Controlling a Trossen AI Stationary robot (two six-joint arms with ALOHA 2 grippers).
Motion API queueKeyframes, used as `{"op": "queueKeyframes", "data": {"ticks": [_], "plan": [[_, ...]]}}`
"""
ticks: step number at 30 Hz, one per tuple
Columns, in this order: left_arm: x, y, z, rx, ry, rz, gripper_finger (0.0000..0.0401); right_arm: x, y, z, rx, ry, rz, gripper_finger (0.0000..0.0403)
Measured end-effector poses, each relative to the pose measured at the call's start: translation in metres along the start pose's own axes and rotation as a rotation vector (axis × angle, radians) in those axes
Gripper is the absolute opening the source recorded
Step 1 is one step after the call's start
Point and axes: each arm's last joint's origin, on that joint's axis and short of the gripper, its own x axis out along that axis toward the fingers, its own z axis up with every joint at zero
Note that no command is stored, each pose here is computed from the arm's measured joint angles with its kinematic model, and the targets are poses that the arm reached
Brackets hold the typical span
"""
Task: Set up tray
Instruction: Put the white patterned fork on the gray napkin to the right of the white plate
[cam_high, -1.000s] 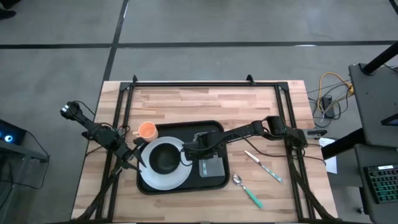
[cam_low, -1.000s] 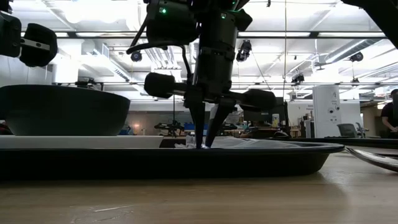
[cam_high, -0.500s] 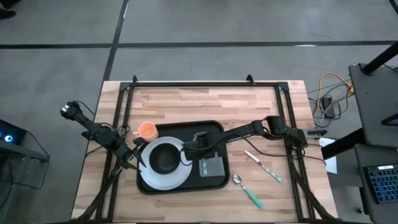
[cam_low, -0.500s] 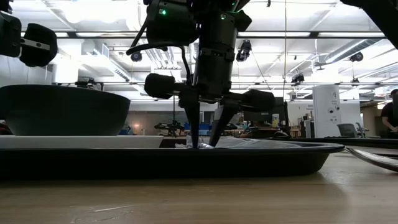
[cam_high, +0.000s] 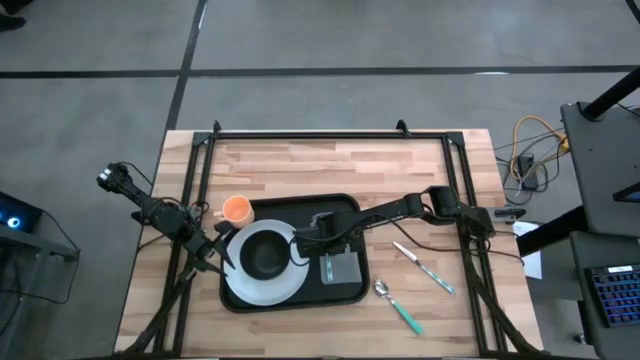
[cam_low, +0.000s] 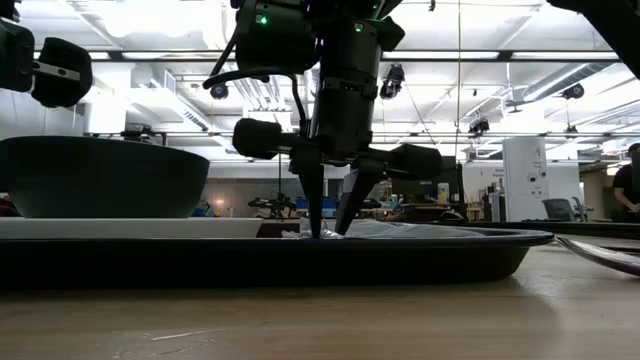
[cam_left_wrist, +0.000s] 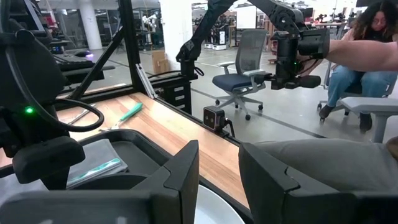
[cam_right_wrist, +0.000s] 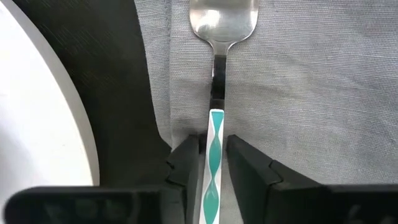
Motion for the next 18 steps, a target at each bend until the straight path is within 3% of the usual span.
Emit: {"op": "queueKeyframes", "data": {"ticks": [6,18], "plan": [[0.000,0.000,0.000,0.000,0.000,0.000,0.0096,-0.001,0.000,0.000,0.001,0.000,0.003,0.0019],[0.000,0.000,0.000,0.000,0.000,0.000,0.0096,-0.025,0.006,0.001,0.000,-0.002,-0.031,0.0019]]}}
